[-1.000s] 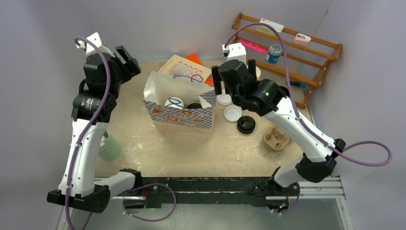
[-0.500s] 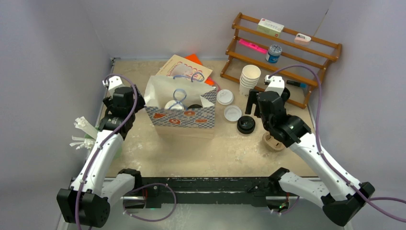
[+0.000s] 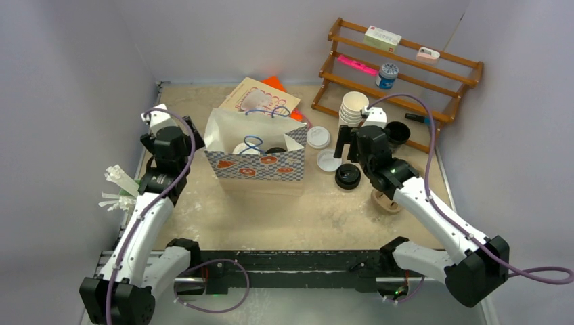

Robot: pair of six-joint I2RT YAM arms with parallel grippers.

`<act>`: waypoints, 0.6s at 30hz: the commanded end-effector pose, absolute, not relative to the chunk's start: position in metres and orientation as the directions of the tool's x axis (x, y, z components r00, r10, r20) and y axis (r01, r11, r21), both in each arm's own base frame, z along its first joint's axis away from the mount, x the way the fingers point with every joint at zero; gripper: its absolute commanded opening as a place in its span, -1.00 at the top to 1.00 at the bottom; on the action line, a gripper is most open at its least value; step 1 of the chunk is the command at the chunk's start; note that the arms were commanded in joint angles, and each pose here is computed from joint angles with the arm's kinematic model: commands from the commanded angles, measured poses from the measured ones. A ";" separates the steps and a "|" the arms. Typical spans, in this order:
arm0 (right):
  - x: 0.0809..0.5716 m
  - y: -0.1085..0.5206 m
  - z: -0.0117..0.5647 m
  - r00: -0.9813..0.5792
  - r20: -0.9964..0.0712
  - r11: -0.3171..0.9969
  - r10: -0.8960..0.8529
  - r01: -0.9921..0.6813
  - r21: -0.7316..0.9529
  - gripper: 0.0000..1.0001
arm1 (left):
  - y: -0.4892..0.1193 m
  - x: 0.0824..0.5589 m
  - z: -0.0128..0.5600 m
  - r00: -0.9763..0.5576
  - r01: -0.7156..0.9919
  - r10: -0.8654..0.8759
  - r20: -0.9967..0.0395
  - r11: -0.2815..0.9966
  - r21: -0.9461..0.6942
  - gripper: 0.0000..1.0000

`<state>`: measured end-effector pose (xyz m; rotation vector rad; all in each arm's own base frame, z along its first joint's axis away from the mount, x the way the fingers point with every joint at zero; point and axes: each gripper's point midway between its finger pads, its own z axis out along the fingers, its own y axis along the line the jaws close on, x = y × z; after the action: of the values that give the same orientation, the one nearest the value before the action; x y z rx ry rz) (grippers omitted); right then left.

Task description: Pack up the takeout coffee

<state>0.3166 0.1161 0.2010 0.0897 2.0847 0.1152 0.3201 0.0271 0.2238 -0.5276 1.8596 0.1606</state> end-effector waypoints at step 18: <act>0.335 0.107 0.212 -0.400 -0.898 0.983 0.183 0.095 0.159 -0.93 | -0.046 0.343 0.194 -0.398 -0.154 -0.396 -0.827 0.918 -0.366 -0.74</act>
<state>0.3204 0.1168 0.2012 0.1300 2.0631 0.1331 0.3290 0.0012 0.1732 -0.4980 2.0361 -0.0107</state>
